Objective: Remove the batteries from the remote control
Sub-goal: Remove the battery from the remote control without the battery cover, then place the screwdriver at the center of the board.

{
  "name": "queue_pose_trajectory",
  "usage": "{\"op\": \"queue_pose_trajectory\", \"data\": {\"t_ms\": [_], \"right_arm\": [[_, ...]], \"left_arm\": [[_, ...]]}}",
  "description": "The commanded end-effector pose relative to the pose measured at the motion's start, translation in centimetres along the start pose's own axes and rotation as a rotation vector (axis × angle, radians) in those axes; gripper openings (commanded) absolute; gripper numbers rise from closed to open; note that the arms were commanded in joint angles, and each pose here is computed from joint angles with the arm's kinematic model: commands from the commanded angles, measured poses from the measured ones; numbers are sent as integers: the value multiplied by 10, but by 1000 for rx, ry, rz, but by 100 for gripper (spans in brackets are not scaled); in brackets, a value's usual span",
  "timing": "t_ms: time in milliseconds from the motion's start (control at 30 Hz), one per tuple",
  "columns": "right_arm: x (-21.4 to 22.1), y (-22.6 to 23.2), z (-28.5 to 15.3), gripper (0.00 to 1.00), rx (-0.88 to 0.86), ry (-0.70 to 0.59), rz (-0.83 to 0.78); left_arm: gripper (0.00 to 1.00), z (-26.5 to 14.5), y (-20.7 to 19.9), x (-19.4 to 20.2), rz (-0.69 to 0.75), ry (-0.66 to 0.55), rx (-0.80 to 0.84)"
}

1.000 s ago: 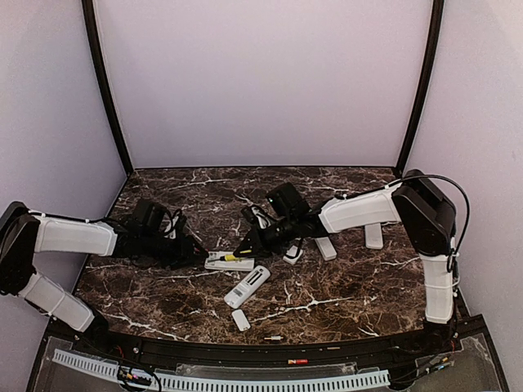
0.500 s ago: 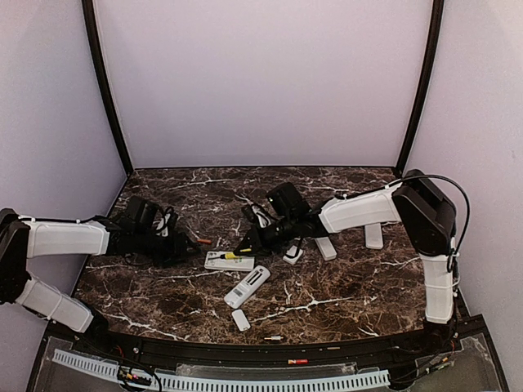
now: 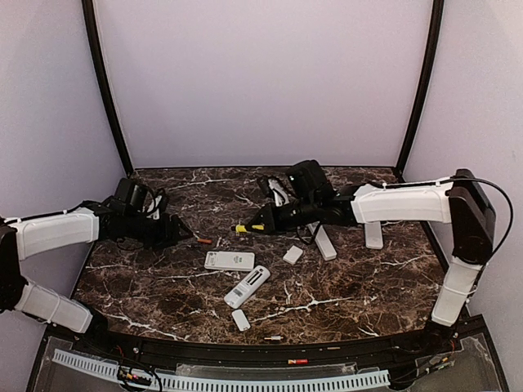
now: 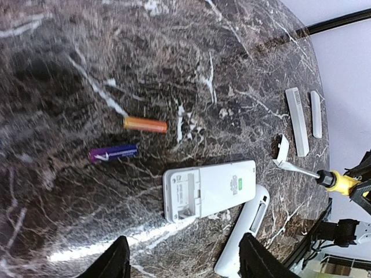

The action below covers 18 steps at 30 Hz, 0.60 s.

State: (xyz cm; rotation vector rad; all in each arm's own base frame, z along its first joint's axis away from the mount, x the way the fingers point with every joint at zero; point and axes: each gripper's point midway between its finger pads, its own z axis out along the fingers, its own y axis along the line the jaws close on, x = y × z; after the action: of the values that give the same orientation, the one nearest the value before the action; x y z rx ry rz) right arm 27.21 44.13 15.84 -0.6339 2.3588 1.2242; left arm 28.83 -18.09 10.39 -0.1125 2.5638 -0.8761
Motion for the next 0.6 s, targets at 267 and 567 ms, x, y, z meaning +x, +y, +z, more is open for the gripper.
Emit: {"op": "queue_pose_trajectory", "data": {"t_ms": [267,567], "right_arm": [[10,-92,-67,0,512,-167,68],[16,-139,-66,0,624,-194,140]], "left_arm": [[80,-92,-17,-99,216,-203,-103],[82,-121,-7,-135,247,-384,-185]]}}
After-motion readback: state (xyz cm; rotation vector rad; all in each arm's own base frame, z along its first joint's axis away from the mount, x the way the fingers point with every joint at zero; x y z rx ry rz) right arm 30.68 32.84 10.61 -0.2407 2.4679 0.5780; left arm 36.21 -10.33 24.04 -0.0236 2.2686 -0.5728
